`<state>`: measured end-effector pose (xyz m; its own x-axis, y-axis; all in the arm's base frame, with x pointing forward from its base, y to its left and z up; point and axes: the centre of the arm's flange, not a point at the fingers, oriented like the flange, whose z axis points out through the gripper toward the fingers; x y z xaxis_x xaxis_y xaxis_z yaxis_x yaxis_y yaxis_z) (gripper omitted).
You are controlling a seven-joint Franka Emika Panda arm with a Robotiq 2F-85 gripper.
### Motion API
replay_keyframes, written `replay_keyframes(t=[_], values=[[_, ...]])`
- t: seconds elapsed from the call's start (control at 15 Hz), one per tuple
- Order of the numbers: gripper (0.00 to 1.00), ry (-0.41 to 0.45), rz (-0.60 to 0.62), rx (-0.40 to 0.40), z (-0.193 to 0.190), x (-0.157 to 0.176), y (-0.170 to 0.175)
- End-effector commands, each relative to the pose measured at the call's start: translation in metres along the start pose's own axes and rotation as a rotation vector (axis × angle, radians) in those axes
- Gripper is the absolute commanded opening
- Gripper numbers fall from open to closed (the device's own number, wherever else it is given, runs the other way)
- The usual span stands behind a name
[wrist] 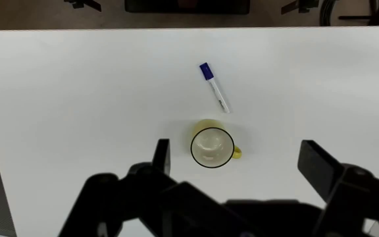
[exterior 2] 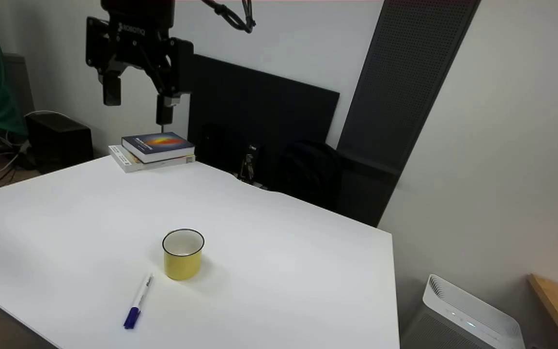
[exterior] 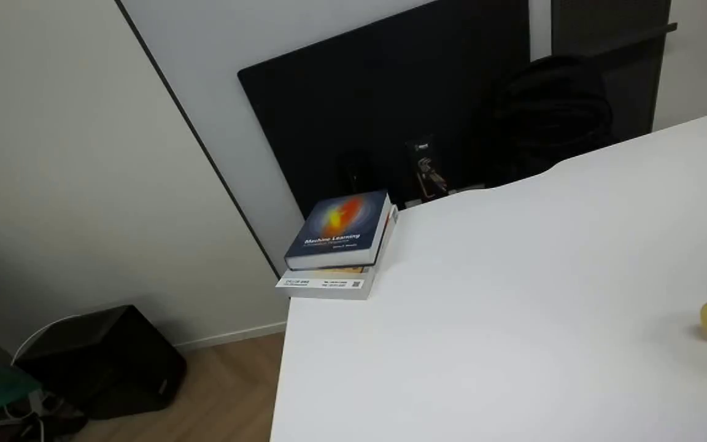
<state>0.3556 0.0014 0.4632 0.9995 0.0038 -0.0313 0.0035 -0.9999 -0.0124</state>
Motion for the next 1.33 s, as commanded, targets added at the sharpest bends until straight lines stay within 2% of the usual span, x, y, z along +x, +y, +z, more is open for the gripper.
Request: replay_keyframes(t=[0.0, 0.27, 0.53, 0.87, 1.27], values=[[1.00, 0.000, 0.000, 0.000, 0.000, 0.000, 0.000], [1.00, -0.056, -0.084, 0.043, 0.030, 0.012, 0.006], [1.00, -0.080, -0.243, 0.092, 0.072, 0.024, -0.001], [1.00, -0.064, -0.434, 0.052, 0.133, 0.029, -0.026], [1.00, -0.092, -0.530, -0.002, 0.195, 0.024, -0.045]])
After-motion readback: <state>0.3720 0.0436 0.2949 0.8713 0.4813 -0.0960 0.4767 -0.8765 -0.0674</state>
